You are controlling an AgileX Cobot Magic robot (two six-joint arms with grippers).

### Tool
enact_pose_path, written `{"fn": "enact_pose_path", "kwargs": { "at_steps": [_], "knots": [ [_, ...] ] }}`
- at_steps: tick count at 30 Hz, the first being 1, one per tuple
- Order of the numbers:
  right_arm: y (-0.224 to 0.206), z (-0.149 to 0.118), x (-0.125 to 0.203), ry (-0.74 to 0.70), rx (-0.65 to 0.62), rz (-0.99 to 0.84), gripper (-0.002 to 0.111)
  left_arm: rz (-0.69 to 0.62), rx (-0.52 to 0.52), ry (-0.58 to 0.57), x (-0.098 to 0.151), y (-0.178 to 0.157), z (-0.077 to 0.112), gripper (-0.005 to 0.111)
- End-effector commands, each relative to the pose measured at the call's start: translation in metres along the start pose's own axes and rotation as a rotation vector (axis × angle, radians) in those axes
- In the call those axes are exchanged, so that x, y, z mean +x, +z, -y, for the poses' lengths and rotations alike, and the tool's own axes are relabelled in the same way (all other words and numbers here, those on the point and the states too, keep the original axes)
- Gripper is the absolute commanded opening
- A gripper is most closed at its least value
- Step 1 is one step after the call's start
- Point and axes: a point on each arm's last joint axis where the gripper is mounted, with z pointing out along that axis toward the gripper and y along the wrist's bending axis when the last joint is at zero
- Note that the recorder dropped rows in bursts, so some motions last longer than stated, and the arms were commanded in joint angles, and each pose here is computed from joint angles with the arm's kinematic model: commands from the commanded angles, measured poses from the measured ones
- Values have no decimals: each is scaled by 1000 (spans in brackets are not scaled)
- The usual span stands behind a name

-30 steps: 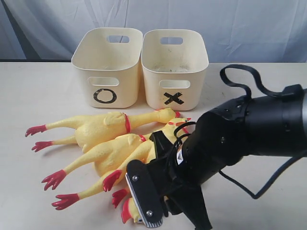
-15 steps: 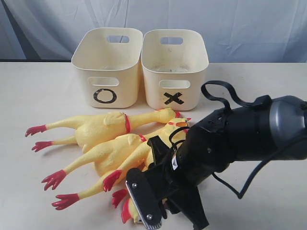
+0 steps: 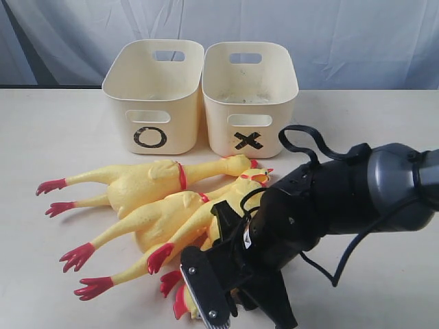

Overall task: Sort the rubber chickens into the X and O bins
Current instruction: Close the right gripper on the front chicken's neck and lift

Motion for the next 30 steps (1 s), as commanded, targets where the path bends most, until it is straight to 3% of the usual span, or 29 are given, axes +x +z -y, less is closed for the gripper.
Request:
{"fn": "enact_pose_path", "kwargs": {
  "at_steps": [1, 14, 22, 30],
  "knots": [
    [1, 1, -1, -7, 8, -2, 47, -2, -4, -4, 2, 0, 0, 0],
    [10, 1, 4, -7, -5, -47, 46, -2, -4, -4, 2, 0, 0, 0],
    [10, 0, 4, -7, -6, -47, -1, -2, -4, -4, 2, 0, 0, 0],
    [0, 1, 3, -6, 4, -42, -1, -2, -4, -4, 2, 0, 0, 0]
  ]
}}
